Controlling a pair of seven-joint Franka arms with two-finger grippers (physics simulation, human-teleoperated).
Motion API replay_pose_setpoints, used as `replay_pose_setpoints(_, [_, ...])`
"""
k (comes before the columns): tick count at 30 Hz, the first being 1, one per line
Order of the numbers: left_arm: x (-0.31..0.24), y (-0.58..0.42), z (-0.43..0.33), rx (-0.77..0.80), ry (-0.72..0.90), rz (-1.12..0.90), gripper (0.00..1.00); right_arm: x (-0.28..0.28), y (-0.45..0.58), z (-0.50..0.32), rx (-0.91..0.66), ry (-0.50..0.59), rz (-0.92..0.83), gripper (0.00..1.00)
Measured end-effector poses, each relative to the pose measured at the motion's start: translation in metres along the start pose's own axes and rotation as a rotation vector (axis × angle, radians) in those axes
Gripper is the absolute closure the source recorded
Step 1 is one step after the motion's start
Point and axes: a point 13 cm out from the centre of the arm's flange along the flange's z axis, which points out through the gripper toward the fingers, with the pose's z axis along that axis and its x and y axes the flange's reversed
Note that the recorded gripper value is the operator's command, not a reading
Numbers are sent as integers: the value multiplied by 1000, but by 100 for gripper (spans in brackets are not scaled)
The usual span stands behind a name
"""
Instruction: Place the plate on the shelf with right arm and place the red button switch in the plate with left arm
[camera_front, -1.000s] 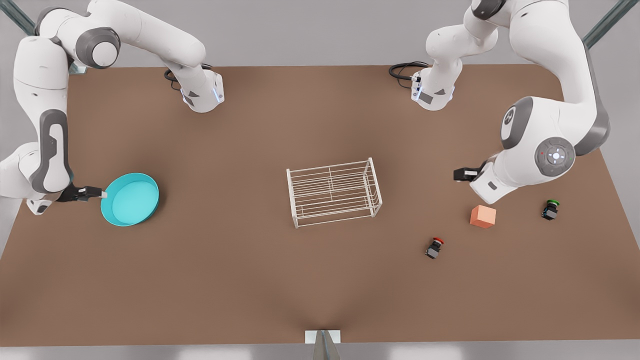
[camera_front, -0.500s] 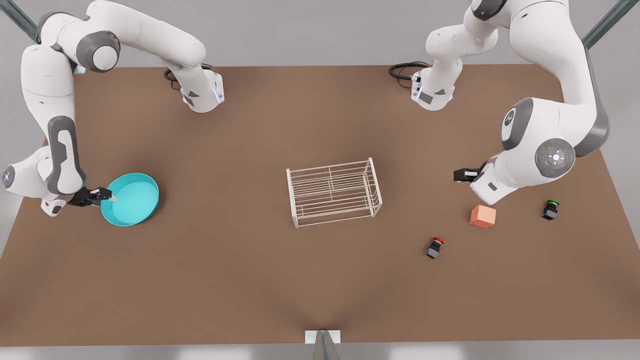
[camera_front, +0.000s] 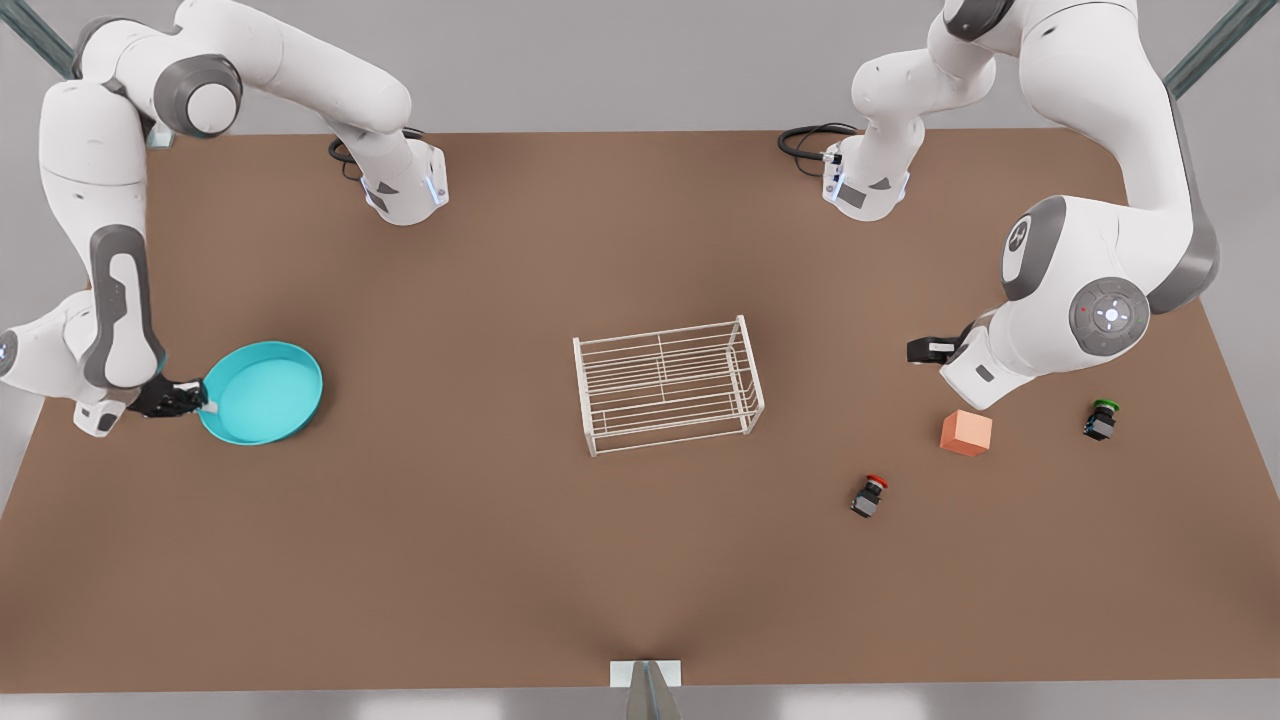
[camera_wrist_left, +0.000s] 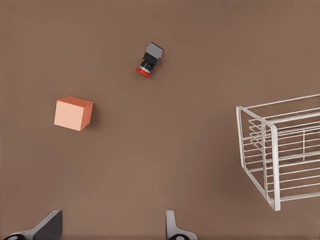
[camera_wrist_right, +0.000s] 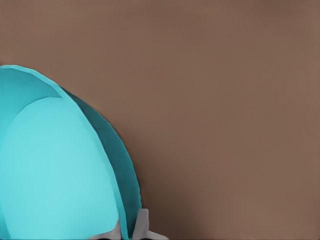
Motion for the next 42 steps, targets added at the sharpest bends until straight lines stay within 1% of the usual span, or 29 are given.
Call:
replay_pose_setpoints(2, [-3,0,2,1,0,2,0,-39,18,-21,-14,-41,-56,79])
replay_pose_setpoints(4, [-21,0,11,19,0,2,0,-93,53,-42,-41,-83,-148,79])
replay_pose_setpoints(7, [-62,-7,62,58,23,17,0,-171,131,-67,-97,-130,-296,79])
replay_pose_setpoints(9, [-88,-15,107,73,39,45,0,-212,196,-72,-142,-129,-383,79])
replay_pose_setpoints(12, [-122,-29,165,48,31,109,0,-263,303,-74,-180,-107,-498,79])
replay_pose_setpoints(14, [-141,-25,193,10,10,151,0,-285,372,-72,-195,-85,-549,79])
replay_pose_setpoints(17, [-161,-10,214,-41,-36,200,0,-307,471,-72,-206,-61,-597,79])
replay_pose_setpoints(22, [-182,-8,250,-84,-85,290,0,-327,599,-83,-212,-60,-580,79])
replay_pose_setpoints(27, [-207,-22,274,-89,-153,370,0,-333,678,-46,-224,-29,-475,79])
replay_pose_setpoints(32, [-228,-12,289,-94,-215,402,0,-323,707,-5,-180,24,-366,79])
replay_pose_setpoints(36, [-234,-24,292,-91,-244,439,0,-312,709,29,-128,69,-295,79])
replay_pose_setpoints(42, [-237,-31,301,-87,-253,474,0,-303,722,55,-97,76,-207,79])
